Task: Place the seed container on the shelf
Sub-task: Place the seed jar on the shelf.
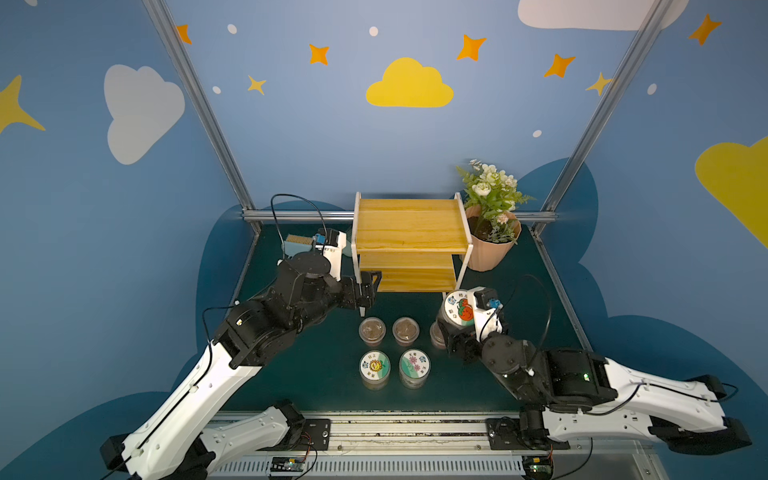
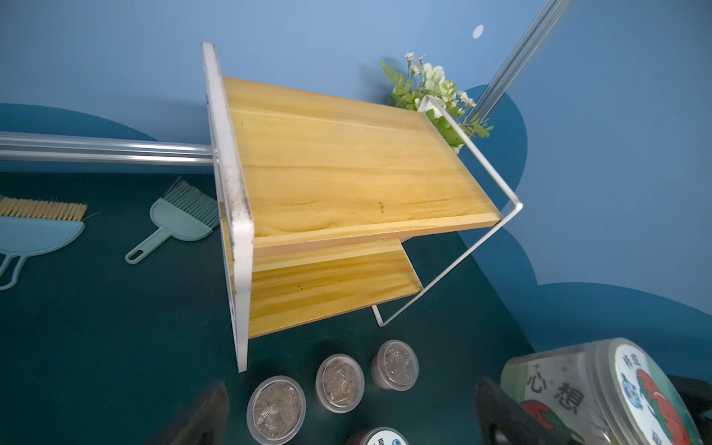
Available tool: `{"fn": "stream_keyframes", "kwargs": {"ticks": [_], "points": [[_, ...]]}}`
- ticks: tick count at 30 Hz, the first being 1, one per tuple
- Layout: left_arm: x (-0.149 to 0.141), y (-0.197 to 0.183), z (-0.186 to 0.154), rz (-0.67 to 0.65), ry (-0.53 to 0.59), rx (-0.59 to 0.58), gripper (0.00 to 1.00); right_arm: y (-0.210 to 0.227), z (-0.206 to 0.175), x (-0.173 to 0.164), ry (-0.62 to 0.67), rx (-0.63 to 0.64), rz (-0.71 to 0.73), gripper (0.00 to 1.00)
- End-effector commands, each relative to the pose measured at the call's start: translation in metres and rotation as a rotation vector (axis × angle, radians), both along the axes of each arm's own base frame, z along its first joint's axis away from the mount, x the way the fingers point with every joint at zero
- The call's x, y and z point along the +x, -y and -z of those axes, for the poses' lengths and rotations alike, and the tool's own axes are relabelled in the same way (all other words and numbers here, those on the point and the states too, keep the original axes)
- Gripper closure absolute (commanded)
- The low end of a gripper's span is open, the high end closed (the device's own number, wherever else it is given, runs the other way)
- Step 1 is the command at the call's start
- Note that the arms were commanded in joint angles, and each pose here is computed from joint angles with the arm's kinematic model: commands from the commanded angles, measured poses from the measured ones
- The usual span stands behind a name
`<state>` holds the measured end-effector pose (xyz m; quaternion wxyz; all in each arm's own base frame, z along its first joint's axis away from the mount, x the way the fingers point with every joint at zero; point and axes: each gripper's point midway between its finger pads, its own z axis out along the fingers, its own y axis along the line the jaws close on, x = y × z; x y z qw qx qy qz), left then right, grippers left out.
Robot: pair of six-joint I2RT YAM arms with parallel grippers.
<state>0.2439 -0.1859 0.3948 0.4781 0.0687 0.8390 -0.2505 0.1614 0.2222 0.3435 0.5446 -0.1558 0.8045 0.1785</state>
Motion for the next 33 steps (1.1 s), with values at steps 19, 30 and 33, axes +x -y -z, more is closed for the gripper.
{"fn": "stream_keyframes", "kwargs": {"ticks": [19,30,33], "points": [[0.019,0.005,-0.015,0.0,-0.023,-0.064,0.0,-0.023,-0.1,0.091,-0.094,0.036,-0.001,0.55],[0.001,-0.021,0.012,-0.05,-0.045,-0.085,0.0,-0.013,-0.109,0.139,-0.088,0.048,0.027,0.53],[-0.001,-0.024,0.015,-0.056,-0.053,-0.08,0.0,-0.016,-0.105,0.149,-0.105,0.051,0.029,0.53]]}}
